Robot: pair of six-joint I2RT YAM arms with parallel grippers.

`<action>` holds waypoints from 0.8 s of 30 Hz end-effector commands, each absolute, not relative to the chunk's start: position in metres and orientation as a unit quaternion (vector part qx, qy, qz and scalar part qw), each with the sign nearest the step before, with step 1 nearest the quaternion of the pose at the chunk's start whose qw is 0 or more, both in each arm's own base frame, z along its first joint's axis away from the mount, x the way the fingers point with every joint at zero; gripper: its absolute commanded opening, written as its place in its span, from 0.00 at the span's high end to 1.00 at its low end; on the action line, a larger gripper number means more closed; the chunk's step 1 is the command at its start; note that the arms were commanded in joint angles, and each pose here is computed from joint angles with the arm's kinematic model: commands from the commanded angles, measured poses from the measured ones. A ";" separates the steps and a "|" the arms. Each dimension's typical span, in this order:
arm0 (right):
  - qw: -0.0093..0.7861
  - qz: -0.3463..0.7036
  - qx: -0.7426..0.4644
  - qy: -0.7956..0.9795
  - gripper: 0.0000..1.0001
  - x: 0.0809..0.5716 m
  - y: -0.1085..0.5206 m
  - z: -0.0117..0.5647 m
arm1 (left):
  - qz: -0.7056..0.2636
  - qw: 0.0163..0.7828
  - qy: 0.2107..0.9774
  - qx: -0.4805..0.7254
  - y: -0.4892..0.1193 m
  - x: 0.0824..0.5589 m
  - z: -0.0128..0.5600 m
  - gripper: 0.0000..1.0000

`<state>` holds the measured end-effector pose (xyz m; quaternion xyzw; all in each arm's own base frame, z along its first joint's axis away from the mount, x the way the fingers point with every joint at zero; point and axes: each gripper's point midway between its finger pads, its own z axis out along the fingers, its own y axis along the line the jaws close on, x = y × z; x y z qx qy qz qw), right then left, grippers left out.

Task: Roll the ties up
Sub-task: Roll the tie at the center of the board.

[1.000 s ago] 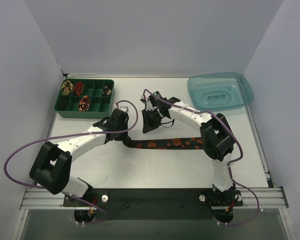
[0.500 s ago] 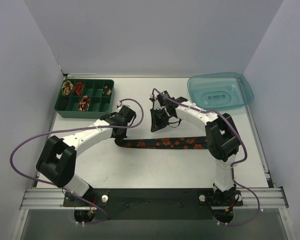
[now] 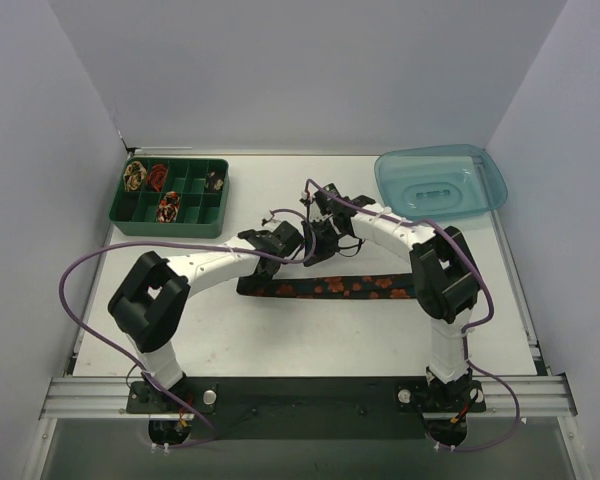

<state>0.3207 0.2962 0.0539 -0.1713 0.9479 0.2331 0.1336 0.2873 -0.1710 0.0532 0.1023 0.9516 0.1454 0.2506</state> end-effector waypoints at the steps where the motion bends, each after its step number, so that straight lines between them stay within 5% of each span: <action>1: 0.143 0.228 -0.172 0.948 0.97 0.320 0.288 0.066 | 0.112 0.262 0.954 0.088 -0.193 0.294 0.054 1.00; 14: 0.131 0.235 -0.174 0.947 0.97 0.318 0.290 0.060 | -0.001 0.238 0.970 0.057 -0.228 0.284 0.022 0.83; 24: 0.127 0.233 -0.174 0.948 0.97 0.317 0.289 0.056 | -0.055 0.247 0.967 0.041 -0.237 0.284 0.023 0.53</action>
